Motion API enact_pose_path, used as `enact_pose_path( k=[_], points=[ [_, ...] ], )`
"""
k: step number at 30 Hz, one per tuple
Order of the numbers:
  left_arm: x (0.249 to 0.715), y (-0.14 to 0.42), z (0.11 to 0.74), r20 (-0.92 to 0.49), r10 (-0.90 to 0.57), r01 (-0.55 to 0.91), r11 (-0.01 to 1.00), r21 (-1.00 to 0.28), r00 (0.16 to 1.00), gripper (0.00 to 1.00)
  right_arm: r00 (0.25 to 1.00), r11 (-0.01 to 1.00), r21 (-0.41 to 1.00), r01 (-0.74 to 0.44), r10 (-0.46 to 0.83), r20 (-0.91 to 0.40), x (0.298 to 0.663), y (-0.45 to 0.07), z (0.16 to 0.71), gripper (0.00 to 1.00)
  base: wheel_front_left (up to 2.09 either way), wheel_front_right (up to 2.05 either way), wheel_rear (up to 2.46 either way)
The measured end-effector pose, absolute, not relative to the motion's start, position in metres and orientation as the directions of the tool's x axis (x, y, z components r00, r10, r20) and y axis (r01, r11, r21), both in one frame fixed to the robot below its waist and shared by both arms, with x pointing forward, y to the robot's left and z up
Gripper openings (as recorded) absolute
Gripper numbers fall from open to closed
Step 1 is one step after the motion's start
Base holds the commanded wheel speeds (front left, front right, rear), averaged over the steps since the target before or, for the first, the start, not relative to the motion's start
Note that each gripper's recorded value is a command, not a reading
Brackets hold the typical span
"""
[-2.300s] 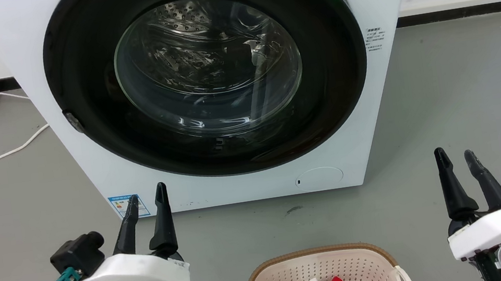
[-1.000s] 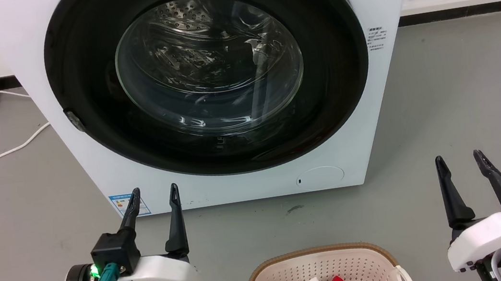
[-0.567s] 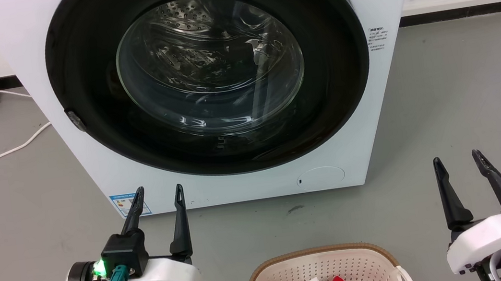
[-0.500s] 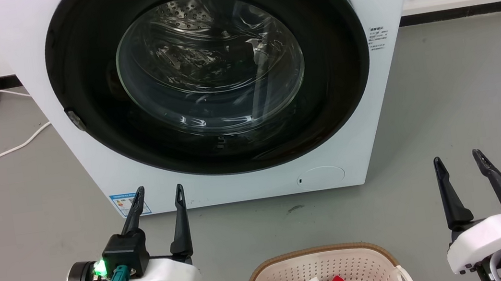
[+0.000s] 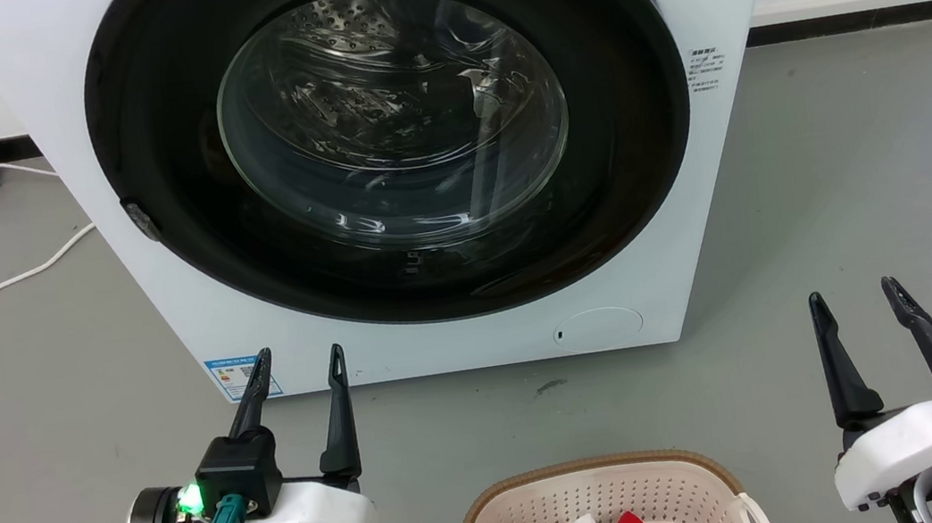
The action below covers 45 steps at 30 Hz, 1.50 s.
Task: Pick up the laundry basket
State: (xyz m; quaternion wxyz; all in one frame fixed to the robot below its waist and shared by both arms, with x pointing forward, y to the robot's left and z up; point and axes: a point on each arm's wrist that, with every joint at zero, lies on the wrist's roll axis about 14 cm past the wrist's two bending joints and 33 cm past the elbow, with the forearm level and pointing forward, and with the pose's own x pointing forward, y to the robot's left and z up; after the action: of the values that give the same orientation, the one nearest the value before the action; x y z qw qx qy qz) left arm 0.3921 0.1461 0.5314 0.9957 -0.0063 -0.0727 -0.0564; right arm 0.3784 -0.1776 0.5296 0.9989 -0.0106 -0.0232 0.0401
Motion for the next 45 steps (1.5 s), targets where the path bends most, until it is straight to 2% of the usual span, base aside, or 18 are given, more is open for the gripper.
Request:
enact_pose_path(
  k=[14, 20, 27, 33, 38, 45],
  points=[
    [0.393, 0.145, 0.524, 0.124, -0.107, 0.11, 0.994, -0.014, 0.986, 1.0, 0.997, 0.998, -0.02, -0.067, 0.067, 0.035, 0.379, -0.182, 0.526, 1.0, 0.0, 0.0, 0.0],
    [0.395, 0.142, 0.501, 0.056, -0.111, 0.111, 0.994, -0.011, 0.992, 1.0, 0.998, 0.999, -0.002, -0.044, 0.044, -0.033, 0.382, -0.19, 0.507, 1.0, 0.0, 0.0, 0.0],
    [0.394, 0.137, 0.443, -0.129, -0.115, 0.111, 0.993, -0.038, 0.985, 1.0, 0.985, 1.0, 0.001, -0.015, 0.015, -0.175, 0.388, -0.199, 0.462, 1.0, 0.0, 0.0, 0.0],
    [0.39, 0.133, 0.388, -0.309, -0.121, 0.103, 0.992, -0.077, 0.943, 1.0, 0.95, 1.0, 0.013, -0.008, 0.012, -0.312, 0.393, -0.205, 0.416, 1.0, 0.0, 0.0, 0.0],
    [0.383, 0.125, 0.347, -0.448, -0.145, 0.106, 0.988, -0.11, 0.882, 1.0, 0.901, 0.999, 0.03, -0.014, 0.026, -0.434, 0.395, -0.207, 0.376, 1.0, 0.0, 0.0, 0.0],
    [0.37, 0.107, 0.296, -0.622, -0.203, 0.119, 0.977, -0.174, 0.756, 1.0, 0.809, 0.998, 0.049, -0.034, 0.056, -0.585, 0.392, -0.207, 0.325, 1.0, 0.0, 0.0, 0.0]
  ],
)
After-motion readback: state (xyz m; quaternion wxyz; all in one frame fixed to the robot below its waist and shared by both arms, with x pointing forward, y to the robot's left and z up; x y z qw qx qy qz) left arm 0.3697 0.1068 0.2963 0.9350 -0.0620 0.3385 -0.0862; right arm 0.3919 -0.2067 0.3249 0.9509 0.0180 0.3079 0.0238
